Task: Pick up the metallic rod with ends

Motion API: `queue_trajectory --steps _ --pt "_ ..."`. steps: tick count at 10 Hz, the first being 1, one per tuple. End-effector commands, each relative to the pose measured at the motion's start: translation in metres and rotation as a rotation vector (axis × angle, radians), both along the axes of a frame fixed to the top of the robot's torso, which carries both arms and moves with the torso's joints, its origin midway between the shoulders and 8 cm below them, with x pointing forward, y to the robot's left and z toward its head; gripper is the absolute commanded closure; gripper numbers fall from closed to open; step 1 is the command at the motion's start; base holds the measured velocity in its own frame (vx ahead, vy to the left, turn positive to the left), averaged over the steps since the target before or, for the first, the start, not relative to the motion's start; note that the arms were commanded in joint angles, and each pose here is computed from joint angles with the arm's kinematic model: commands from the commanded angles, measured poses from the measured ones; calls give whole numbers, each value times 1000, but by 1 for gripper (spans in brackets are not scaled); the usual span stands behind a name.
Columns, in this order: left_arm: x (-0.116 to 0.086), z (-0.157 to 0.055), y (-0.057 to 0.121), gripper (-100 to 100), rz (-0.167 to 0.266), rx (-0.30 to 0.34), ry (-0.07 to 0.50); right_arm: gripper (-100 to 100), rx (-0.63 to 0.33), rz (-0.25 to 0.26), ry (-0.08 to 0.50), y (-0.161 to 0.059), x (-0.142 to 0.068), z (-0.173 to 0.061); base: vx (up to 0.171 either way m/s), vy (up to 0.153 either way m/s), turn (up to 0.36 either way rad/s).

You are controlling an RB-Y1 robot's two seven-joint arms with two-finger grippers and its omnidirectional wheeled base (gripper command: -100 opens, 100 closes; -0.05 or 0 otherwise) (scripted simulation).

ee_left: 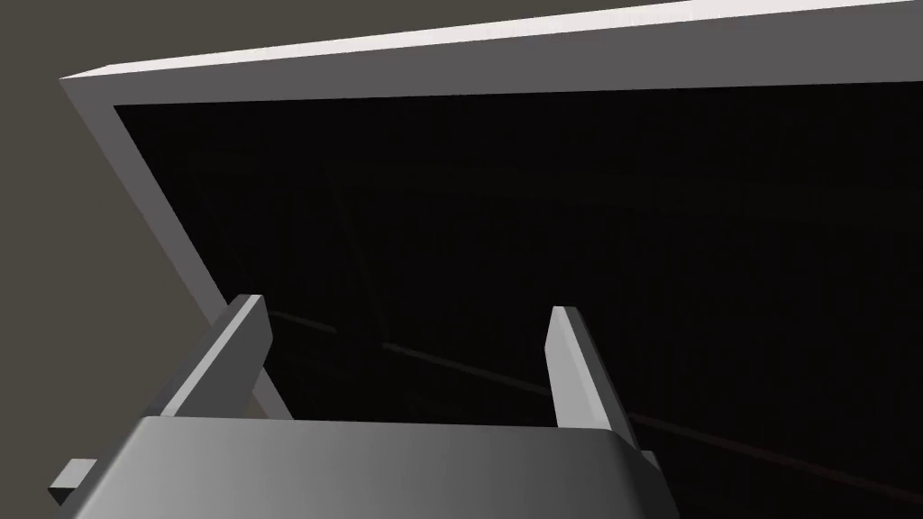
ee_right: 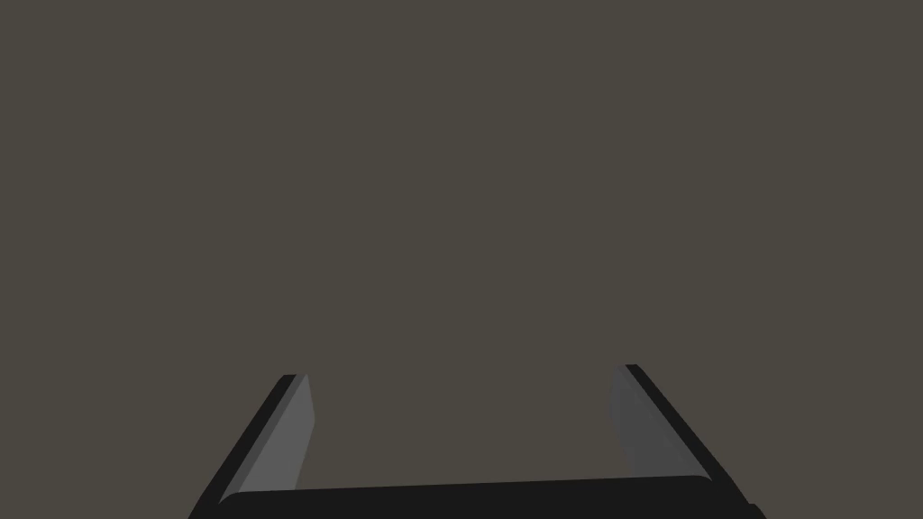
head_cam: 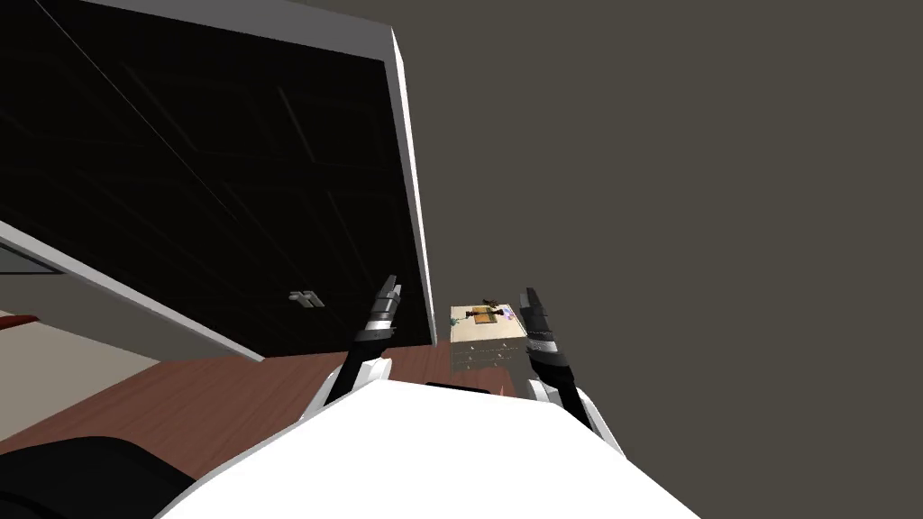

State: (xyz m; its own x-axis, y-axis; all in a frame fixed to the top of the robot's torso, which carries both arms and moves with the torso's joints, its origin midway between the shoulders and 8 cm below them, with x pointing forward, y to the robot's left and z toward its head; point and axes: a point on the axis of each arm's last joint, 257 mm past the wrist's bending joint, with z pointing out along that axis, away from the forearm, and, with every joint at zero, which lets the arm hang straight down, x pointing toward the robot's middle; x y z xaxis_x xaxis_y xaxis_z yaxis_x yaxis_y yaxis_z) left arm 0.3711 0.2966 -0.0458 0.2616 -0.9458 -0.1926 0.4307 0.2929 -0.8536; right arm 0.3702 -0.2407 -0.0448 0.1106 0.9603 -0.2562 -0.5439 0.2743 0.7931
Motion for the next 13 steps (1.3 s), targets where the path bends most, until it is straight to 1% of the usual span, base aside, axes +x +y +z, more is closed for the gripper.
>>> queue_trajectory --steps 1,2,4,5,8,9,10,11,12,13 --pt "0 0 0 0 0 0 0 -100 -62 9 63 4 2 -27 -96 -82 368" --pt "0 0 0 0 0 0 0 -100 -105 15 109 5 2 -48 -93 -97 447" --pt "0 0 0 0 0 0 0 -100 -202 26 216 5 0 -95 -97 -82 441" --pt "0 0 0 0 0 0 0 -100 -202 26 216 5 0 -95 -67 -47 157" --pt "0 0 0 0 0 0 0 -100 -367 48 387 -1 -16 -174 -63 -26 389" --pt "0 0 0 0 0 0 0 -100 -367 46 405 -3 -17 -182 -40 -19 194" --pt "0 0 0 0 0 0 0 -100 -427 56 460 -8 -26 -207 -19 10 264" --pt "0 0 0 0 0 0 1 -100 -427 55 475 -10 -27 -214 2 87 40" --pt "0 0 0 0 0 0 0 -100 -489 67 524 -14 -38 -236 -26 43 158" --pt "0 0 0 0 0 0 0 -100 -489 66 546 -17 -41 -245 -27 50 186"
